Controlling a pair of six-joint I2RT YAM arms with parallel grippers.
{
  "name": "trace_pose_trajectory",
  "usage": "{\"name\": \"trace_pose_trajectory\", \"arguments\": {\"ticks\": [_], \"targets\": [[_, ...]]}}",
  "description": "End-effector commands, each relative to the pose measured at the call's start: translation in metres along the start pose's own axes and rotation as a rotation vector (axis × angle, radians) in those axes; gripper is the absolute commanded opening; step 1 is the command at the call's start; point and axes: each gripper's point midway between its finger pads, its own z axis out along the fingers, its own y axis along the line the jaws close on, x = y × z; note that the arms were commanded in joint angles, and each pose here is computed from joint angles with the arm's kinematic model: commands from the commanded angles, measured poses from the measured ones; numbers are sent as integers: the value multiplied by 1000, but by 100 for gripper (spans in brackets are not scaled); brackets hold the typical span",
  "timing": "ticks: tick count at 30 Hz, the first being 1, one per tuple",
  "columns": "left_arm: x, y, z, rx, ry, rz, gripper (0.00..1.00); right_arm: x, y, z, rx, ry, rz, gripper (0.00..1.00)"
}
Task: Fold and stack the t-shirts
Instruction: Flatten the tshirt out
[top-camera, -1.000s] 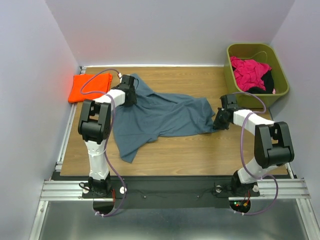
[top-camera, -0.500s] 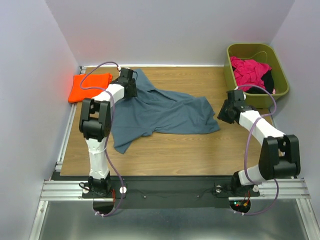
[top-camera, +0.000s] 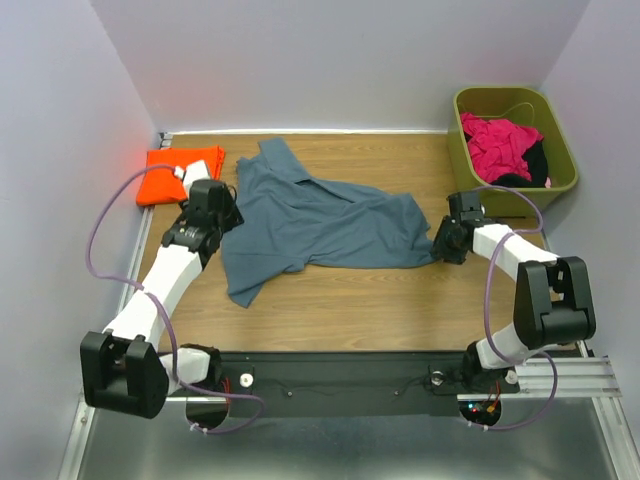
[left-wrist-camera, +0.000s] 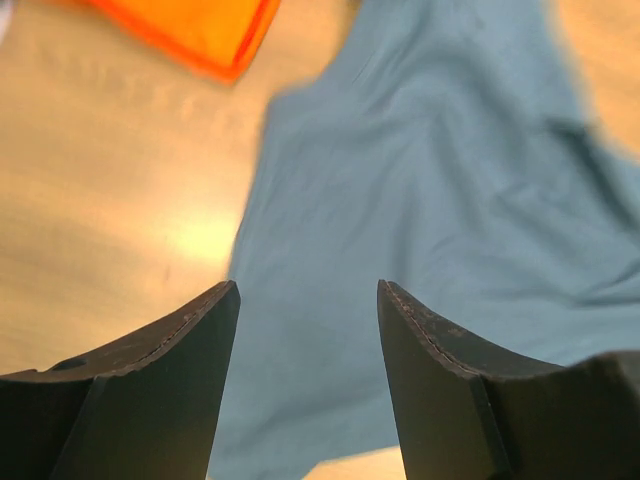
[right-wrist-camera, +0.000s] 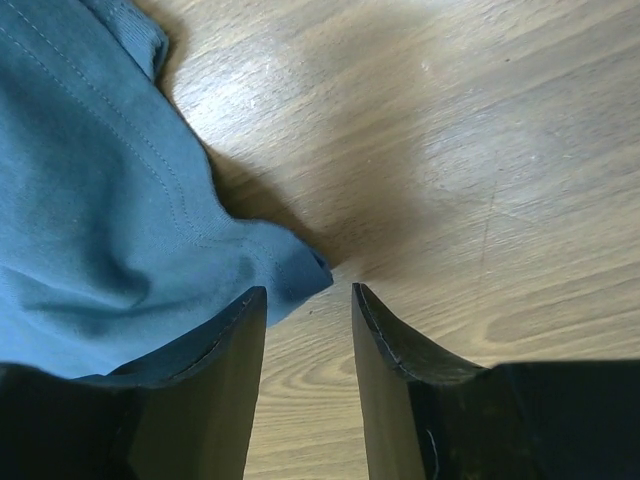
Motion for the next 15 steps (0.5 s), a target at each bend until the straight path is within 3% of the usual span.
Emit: {"name": "trace_pose_trajectory", "arguments": {"ticks": [1, 10, 15], "targets": [[61, 37, -6, -99, 110, -50, 68, -3, 3, 2, -13, -1, 10, 45], [101, 41, 10, -106, 218, -14, 66, 8, 4, 15, -15, 48, -1, 43], [110, 29, 29, -86, 269, 26, 62, 8, 3, 19, -3, 57, -8, 29]]}}
